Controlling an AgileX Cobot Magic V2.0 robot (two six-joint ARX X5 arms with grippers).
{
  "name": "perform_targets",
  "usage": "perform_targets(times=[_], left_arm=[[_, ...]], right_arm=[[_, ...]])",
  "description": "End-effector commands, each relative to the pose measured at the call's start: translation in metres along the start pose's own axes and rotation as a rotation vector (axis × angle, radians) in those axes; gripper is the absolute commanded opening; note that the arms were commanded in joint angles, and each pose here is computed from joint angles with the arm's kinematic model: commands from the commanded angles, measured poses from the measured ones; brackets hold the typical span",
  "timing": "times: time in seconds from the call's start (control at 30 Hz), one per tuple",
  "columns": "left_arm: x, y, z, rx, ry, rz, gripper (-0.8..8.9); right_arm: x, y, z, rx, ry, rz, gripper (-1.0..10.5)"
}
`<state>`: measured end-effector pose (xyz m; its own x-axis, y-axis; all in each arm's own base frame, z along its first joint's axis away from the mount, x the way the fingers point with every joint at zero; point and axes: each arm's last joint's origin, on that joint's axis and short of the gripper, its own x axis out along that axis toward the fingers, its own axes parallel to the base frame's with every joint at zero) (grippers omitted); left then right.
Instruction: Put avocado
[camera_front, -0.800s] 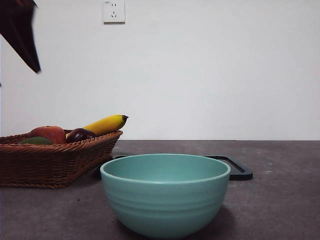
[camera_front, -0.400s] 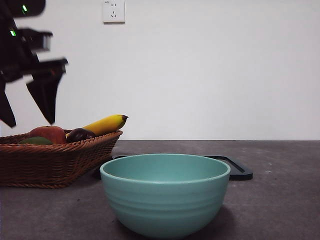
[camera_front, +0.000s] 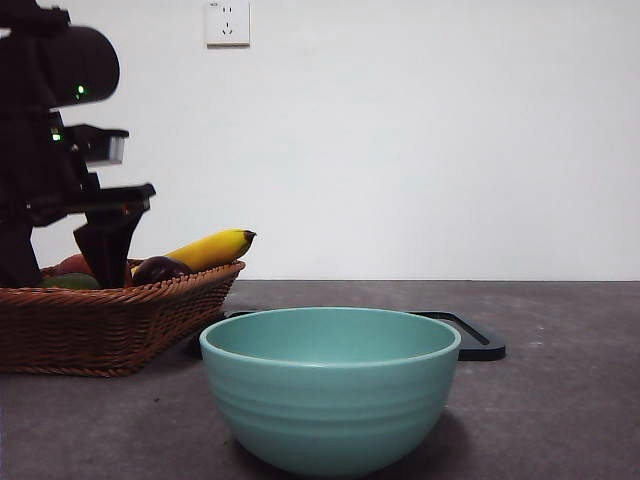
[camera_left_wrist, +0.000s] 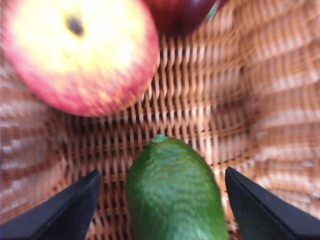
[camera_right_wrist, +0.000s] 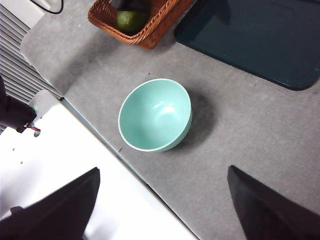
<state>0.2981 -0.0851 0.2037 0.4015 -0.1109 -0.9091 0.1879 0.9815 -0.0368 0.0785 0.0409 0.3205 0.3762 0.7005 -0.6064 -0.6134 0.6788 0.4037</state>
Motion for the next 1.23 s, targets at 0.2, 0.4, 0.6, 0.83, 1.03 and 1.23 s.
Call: perform_targets(times=[0.2, 0.4, 0.6, 0.83, 1.03, 1.23], left_arm=[[0.01, -0.002, 0.005, 0.008, 0.013, 0.004, 3.66], [0.009, -0.004, 0.004, 0.011, 0.026, 0.003, 2.43], [0.005, -0.004, 0.002, 0.011, 0.04, 0.003, 2.43], [-0.03, -0.01, 0.003, 0.022, -0.061, -0.043, 2.44], [-0.079, -0.029, -0.007, 0.056, -0.156, -0.234, 2.43], [-0.112, -0.063, -0.025, 0.169, -0.193, -0.416, 2.44]], right_arm=[[-0.002, 0.002, 0.004, -0.006, -0.016, 0.003, 4.1], [-0.002, 0.002, 0.005, -0.007, -0.017, 0.0, 4.1], [-0.002, 0.001, 0.005, -0.007, -0.017, -0.041, 4.1], [-0.002, 0.001, 0.005, -0.007, -0.017, -0.041, 4.1], [-0.002, 0.001, 0.005, -0.006, -0.017, -0.042, 4.1], [-0.002, 0.001, 0.005, -0.006, -0.017, -0.042, 4.1]])
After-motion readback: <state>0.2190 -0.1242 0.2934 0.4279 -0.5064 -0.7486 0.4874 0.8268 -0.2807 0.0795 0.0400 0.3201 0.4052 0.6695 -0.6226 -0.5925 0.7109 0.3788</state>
